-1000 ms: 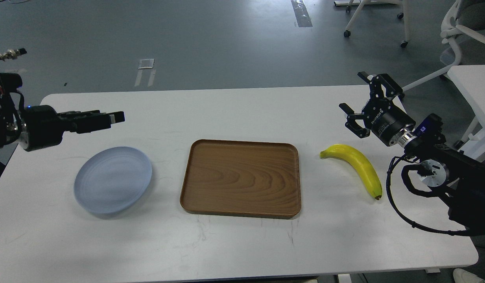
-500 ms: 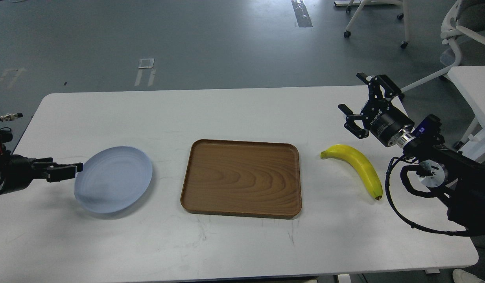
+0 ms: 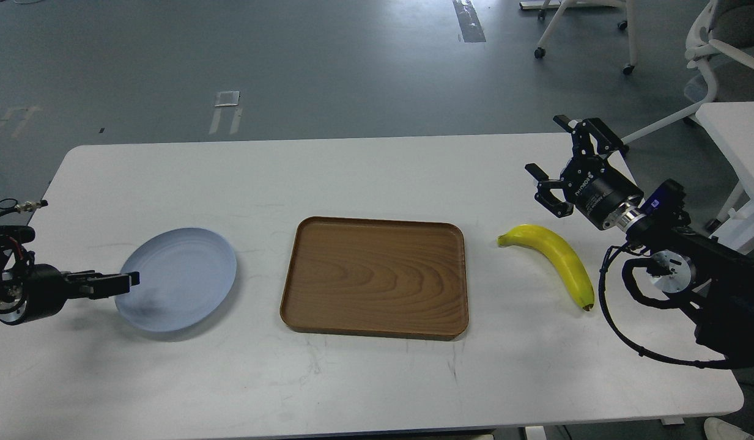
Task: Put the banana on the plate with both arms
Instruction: 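Lower the left gripper and grasp the rim of the light blue plate, then lift the plate with the left gripper and carry it onto the wooden tray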
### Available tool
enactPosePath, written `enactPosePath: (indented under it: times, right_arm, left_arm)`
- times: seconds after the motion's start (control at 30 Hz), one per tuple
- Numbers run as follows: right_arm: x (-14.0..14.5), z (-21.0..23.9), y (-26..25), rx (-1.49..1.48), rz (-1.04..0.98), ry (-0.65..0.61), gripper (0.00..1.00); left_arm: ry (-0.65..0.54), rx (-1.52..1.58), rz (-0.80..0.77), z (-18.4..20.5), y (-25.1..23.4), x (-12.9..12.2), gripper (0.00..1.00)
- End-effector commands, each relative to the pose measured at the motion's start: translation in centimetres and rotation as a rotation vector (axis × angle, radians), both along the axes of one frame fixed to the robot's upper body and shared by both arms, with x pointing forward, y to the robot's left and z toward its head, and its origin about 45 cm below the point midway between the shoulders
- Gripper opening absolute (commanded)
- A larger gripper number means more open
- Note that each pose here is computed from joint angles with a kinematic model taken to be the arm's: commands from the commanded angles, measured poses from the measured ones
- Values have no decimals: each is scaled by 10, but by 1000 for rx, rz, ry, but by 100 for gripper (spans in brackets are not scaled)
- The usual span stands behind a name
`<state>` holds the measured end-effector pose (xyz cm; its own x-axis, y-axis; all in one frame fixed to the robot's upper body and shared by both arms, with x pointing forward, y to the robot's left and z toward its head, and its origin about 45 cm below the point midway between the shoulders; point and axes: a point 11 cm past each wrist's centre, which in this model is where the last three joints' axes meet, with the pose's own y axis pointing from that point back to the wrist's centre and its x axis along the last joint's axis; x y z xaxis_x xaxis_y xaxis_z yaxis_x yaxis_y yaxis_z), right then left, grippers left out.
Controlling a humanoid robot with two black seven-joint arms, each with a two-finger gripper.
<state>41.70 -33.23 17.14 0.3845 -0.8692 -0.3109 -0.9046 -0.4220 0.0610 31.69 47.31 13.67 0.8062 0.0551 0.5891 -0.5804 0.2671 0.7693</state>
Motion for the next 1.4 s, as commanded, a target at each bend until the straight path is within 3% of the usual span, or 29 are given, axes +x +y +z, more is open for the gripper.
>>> enactPosePath:
  times: [0.0, 0.23, 0.33, 0.43, 0.5, 0.53, 0.57, 0.73, 0.97, 1.37]
  right_arm:
    - [0, 0, 2, 2, 2, 0, 100]
    - [0, -3, 2, 1, -2, 4, 100]
    - [0, -3, 2, 2, -1, 4, 100]
    - [0, -3, 2, 1, -3, 4, 100]
    - [0, -4, 2, 1, -3, 6, 100]
    - [0, -4, 2, 2, -2, 6, 100]
    - [0, -4, 3, 4, -1, 6, 100]
    - [-1, -5, 4, 5, 0, 8, 100]
    - [-1, -5, 3, 5, -2, 8, 100]
    - [-1, -4, 2, 2, -2, 7, 100]
  left_arm:
    - [1, 1, 2, -2, 0, 0, 93]
    - [14, -39, 33, -9, -2, -6, 79]
    - [16, -50, 44, -10, -2, -7, 68]
    - [20, -51, 44, -12, -2, -9, 53]
    - [17, -51, 45, -12, -2, -9, 33]
    - [14, -50, 44, -12, -2, -9, 14]
    - [7, -54, 43, -12, -4, -8, 6]
    - [-42, -68, 28, -11, -12, -2, 0]
    - [-65, -70, 23, -3, -14, 6, 0]
    - [-150, -161, -192, 78, -92, 66, 0]
